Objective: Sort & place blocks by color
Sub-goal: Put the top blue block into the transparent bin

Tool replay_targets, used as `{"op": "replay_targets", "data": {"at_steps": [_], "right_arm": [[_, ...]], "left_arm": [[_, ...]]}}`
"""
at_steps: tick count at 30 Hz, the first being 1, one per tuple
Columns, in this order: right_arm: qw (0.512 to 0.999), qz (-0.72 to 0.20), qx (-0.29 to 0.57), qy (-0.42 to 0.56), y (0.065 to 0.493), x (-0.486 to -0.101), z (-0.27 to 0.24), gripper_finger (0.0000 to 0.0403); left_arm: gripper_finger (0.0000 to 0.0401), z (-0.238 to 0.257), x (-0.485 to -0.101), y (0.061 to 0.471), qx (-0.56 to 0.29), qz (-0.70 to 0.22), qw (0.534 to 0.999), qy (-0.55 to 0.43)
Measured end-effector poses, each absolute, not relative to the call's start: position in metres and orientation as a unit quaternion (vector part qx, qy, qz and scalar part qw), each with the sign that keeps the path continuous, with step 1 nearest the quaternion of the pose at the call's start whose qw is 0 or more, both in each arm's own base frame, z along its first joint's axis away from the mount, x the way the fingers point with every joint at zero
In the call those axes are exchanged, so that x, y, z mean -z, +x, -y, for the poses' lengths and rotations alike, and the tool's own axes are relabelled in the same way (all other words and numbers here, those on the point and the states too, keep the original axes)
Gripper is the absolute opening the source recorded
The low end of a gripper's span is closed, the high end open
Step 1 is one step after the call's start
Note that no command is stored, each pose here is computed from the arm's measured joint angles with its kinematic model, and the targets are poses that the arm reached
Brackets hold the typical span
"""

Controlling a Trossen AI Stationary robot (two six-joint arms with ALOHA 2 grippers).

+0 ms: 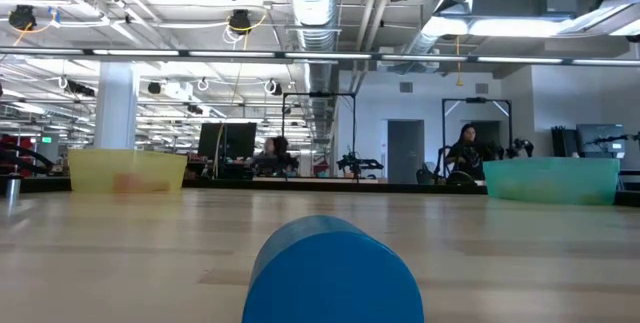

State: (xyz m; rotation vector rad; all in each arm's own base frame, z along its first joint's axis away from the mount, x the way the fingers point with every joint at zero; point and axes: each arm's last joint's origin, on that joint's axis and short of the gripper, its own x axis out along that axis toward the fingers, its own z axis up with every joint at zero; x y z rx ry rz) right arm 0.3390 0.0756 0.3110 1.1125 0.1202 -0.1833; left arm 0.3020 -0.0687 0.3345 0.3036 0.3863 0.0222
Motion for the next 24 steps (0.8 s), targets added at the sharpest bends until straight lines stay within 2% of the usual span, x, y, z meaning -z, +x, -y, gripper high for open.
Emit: {"op": "replay_targets", "data": {"at_steps": [2, 10, 16, 20, 24], "right_arm": [[0.845, -0.057, 0.086, 0.525, 0.339, -0.311, -0.075, 0.0067], [0.856, -0.072, 0.099, 0.503, 0.336, -0.309, -0.075, 0.0067], [0.853, -0.116, 0.164, 0.481, 0.317, -0.309, -0.072, 0.0067], [0.834, -0.198, 0.214, 0.468, 0.281, -0.311, -0.073, 0.0067], [0.797, -0.341, 0.227, 0.443, 0.241, -0.303, -0.087, 0.0067]], "left_arm": [[0.012, 0.069, -0.335, 0.302, -0.014, -0.191, 0.971, 0.144], [0.017, 0.069, -0.334, 0.302, -0.007, -0.193, 0.972, 0.131], [0.0209, 0.069, -0.332, 0.301, -0.009, -0.206, 0.969, 0.134], [0.0225, 0.065, -0.325, 0.292, -0.048, -0.26, 0.956, 0.13], [0.0229, 0.059, -0.315, 0.281, -0.092, -0.322, 0.934, 0.123]]}}
